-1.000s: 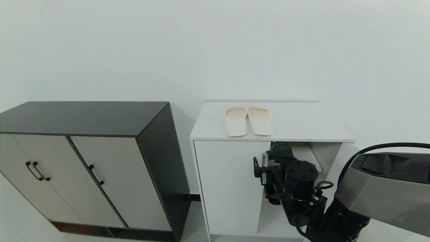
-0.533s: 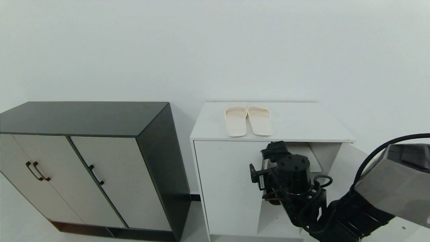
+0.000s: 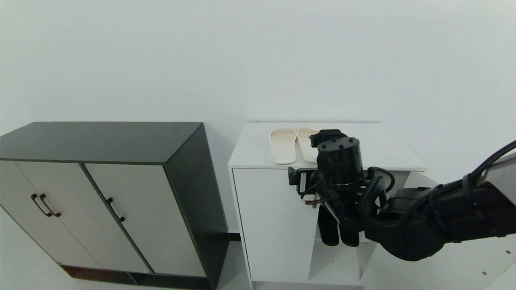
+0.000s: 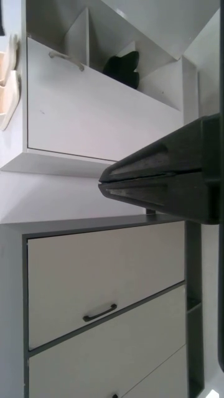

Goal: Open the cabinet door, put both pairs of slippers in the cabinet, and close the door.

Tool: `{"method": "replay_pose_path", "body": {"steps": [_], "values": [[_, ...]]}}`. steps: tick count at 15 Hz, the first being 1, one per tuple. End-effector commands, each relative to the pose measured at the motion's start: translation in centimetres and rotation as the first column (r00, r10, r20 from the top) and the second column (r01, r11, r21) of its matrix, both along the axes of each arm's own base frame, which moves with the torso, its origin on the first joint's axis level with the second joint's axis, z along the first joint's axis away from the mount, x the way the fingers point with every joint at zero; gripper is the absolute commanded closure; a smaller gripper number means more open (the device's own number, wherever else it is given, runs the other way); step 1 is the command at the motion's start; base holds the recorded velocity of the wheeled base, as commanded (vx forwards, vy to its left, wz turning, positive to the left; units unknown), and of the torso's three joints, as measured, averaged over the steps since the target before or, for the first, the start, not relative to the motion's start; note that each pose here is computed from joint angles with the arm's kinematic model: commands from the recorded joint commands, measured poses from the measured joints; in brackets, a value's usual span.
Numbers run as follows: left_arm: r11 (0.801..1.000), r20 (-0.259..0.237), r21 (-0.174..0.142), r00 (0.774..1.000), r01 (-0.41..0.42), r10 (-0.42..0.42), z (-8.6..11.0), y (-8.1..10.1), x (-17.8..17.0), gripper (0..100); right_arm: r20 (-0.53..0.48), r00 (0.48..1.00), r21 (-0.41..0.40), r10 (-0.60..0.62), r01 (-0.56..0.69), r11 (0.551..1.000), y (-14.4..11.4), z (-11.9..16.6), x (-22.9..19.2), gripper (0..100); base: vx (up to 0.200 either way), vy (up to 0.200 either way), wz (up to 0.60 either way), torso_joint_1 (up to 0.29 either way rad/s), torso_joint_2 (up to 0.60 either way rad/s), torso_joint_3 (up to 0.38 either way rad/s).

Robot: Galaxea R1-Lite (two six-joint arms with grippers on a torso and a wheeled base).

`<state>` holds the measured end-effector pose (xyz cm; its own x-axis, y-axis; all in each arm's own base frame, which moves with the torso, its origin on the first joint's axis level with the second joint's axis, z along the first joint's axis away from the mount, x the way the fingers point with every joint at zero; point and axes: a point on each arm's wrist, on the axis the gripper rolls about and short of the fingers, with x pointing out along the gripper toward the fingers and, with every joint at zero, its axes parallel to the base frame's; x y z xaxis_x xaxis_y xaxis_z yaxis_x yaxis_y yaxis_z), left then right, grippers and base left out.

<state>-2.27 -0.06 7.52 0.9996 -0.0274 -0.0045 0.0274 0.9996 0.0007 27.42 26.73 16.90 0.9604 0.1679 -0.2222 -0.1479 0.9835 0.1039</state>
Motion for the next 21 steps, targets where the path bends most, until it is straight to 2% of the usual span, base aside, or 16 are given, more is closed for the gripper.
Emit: {"method": "replay_pose_path", "body": {"steps": [1,7,13,21], "values": [[1.0,0.0,-0.001,1.0,0.0,0.0,0.0,0.0,0.0,100,0.007,1.0,0.007,0.0,-0.001,1.0,0.2,0.1,0.2,0,0.0,0.0,0.0,0.0,0.0,0.0],[1.0,0.0,-0.001,1.0,0.0,0.0,0.0,0.0,0.0,100,0.009,1.0,0.0,-0.006,0.006,1.0,0.4,-0.1,0.5,0,0.2,0.0,0.0,0.004,0.0,0.002],[1.0,0.0,-0.001,1.0,0.0,0.0,0.0,0.0,0.0,100,0.009,1.0,-0.04,-0.019,0.019,0.999,1.2,-1.5,2.7,0,0.2,0.0,0.0,0.005,0.0,0.004],[1.0,0.0,-0.002,1.0,0.0,0.0,0.0,0.0,0.0,100,0.024,0.999,-0.058,-0.031,0.032,0.998,2.1,-2.2,4.8,0,0.0,0.0,0.0,0.0,0.0,0.0]]}}
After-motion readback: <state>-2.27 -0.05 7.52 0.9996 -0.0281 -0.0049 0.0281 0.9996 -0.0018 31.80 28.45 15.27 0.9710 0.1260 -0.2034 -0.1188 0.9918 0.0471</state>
